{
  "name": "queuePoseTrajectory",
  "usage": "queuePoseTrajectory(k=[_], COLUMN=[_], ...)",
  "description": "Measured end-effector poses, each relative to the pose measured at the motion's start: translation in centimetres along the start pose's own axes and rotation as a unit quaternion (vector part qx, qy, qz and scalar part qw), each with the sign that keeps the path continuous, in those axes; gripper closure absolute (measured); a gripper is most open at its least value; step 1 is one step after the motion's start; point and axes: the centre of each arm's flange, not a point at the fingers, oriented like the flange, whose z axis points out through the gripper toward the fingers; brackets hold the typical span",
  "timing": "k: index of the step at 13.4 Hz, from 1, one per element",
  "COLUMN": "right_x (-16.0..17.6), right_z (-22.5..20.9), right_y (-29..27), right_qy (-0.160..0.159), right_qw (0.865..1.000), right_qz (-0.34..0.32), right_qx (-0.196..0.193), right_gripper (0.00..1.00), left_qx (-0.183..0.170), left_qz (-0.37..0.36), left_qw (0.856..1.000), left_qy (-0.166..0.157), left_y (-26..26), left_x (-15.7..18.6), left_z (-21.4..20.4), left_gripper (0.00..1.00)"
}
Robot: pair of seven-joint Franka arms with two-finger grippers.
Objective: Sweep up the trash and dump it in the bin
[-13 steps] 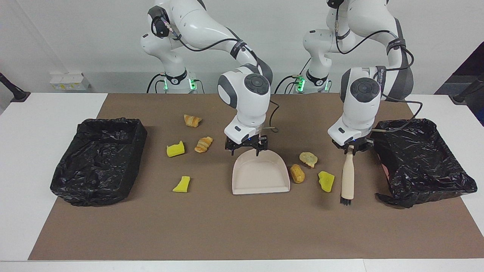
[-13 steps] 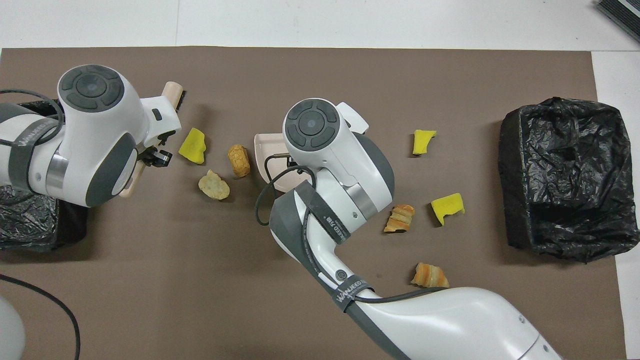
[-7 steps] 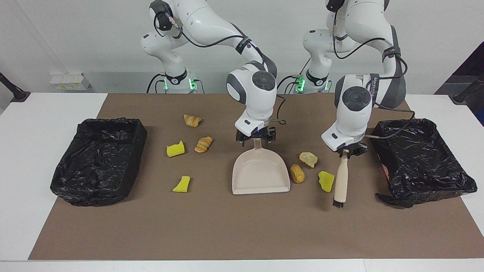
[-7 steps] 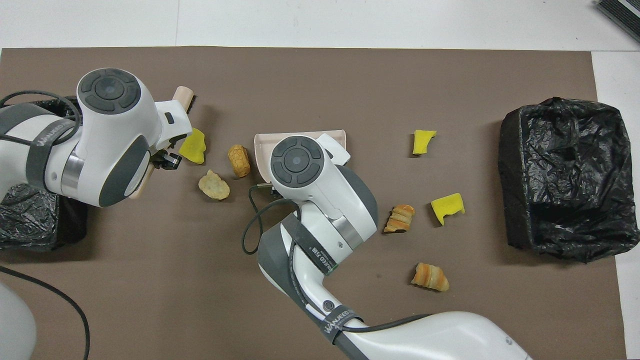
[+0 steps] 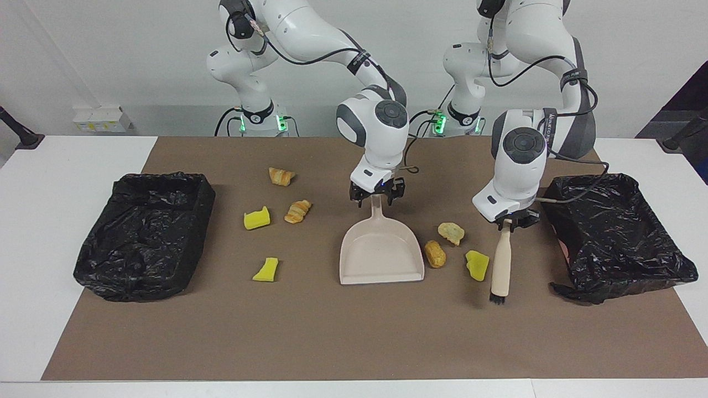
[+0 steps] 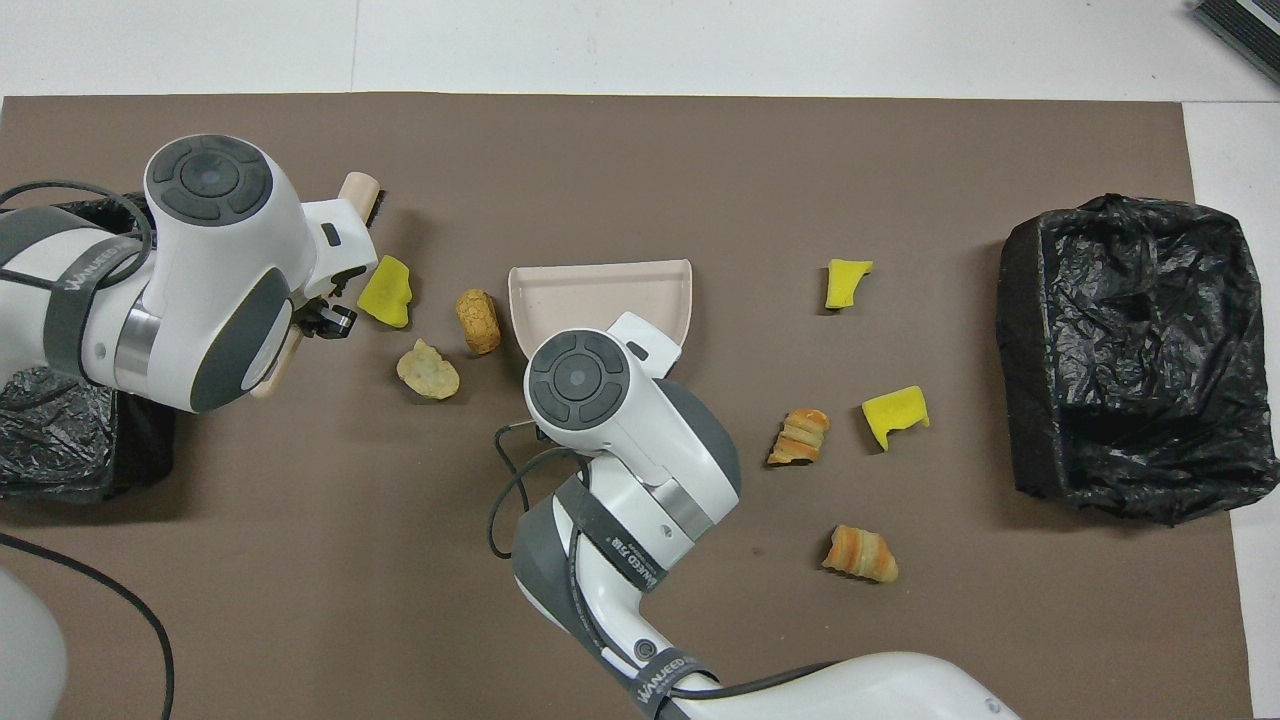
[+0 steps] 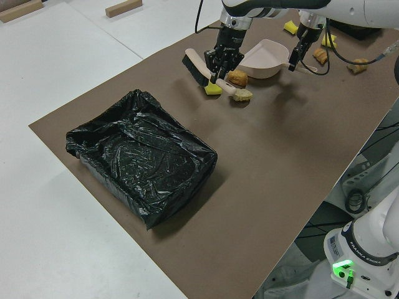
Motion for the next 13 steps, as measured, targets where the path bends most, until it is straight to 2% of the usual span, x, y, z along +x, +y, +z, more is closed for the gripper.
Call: queuePoseTrajectory(k=[1,3,5,10,13], right_x=[-0.1,-0.2,-0.2,-0.2,-0.2], right_z=[0.0,-0.3,-0.5,-0.6,-0.6], right_y=[0.1,0.1,0.1,0.1,0.1], right_qy=[0.000,0.001,0.003,0.004,0.004], right_qw=[1.000,1.000,1.000,1.000,1.000], right_qz=[-0.001,-0.001,0.003,0.004,0.004], right_qx=[0.000,0.002,0.004,0.006,0.006], right_gripper=[0.22,0.47,0.67,0.69,0.69], left_qx=[0.000,-0.001,-0.001,-0.005,-0.023], left_qz=[-0.001,-0.004,-0.006,-0.008,-0.025], left_qw=[1.000,1.000,1.000,1.000,0.999], left_qy=[0.000,-0.002,-0.004,-0.004,-0.006], left_y=[-0.1,-0.6,-0.9,-0.9,-2.0], left_x=[0.0,-0.2,-0.2,-0.2,-0.5], left_z=[0.1,0.3,0.5,0.5,0.9], left_gripper=[0.74,0.74,0.74,0.74,0.74])
